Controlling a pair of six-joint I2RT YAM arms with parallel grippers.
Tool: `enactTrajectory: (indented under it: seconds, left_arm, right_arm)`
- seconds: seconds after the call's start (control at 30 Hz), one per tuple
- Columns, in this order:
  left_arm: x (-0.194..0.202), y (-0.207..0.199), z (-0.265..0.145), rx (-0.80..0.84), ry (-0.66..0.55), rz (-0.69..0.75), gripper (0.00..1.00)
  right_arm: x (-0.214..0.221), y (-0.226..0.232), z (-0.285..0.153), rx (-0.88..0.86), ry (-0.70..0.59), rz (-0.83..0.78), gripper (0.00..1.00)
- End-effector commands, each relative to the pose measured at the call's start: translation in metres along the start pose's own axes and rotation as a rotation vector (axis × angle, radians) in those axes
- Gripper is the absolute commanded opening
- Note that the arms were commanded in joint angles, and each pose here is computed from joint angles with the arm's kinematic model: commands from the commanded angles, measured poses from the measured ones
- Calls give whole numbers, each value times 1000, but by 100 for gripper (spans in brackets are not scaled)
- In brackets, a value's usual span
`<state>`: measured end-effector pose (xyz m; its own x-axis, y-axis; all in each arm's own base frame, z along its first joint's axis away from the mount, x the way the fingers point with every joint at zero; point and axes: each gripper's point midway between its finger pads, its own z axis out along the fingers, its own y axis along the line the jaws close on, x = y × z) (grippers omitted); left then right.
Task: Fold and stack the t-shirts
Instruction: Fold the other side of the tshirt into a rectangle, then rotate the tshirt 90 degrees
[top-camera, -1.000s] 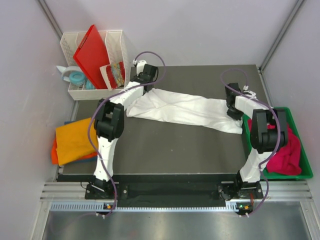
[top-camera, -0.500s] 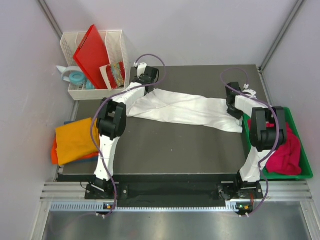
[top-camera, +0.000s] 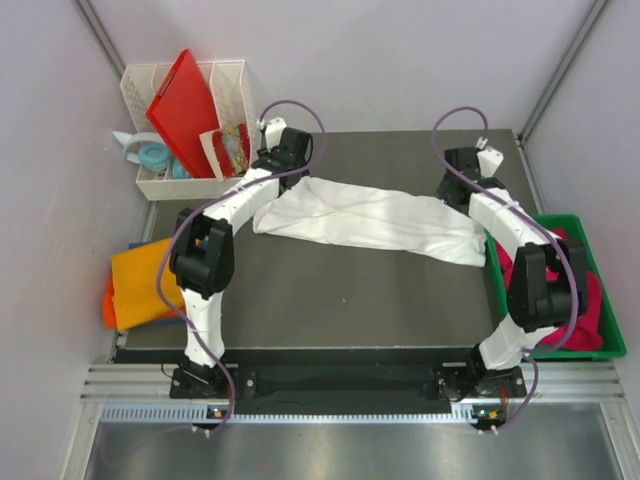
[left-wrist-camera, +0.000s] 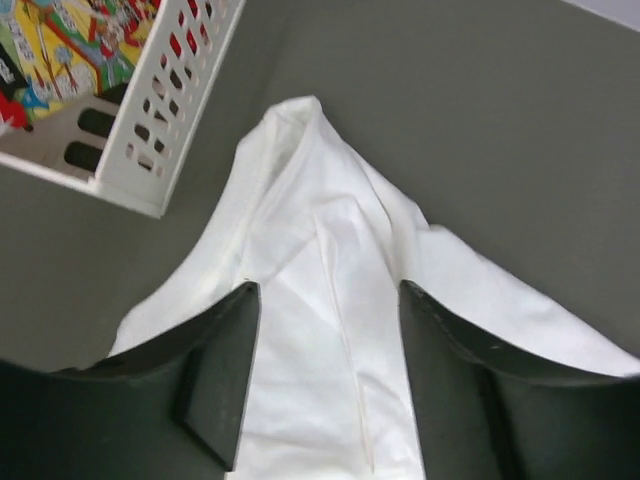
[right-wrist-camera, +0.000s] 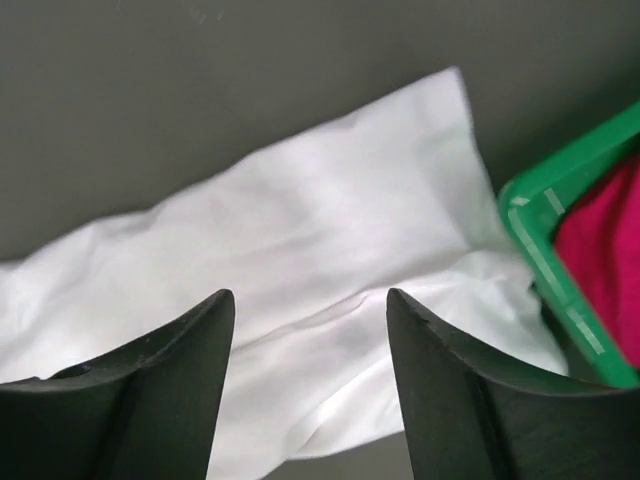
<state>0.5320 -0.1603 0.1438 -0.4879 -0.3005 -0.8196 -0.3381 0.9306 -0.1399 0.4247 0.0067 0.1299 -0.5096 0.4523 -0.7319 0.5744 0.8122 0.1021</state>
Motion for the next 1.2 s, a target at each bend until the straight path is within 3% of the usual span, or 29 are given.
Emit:
enactTrajectory:
  seconds: [0.0,0.07,0.1,0.2,0.23,0.53,0.9,1.0,1.17]
  left_arm:
    - [37,-12,-28,80,72,-12,51]
    - [53,-18,-41,106,95,4,42]
    - [68,-16,-45,115,129,15,31]
    - [94,-14,-51,113,186,35,9]
    - [100,-14,-52,117,201,39,8]
    - [122,0,-41,53,243,80,7]
    - [161,18,8,-42,384,119,9]
    - [167,24,9,-53,404,104,10]
    - [178,31,5,-67,438,110,10]
  right_arm:
    - [33,27,-10,-94,47,-91,47]
    - [48,27,-1,-87,89,-98,33]
    - [53,27,2,-86,103,-102,24]
    - [57,33,10,-77,132,-116,12]
    - [54,36,10,-80,131,-115,11]
    - [52,44,15,-85,128,-116,11]
    - [28,50,33,-42,111,-129,22]
    - [29,45,47,-3,136,-130,23]
    - [69,26,79,94,299,-132,17]
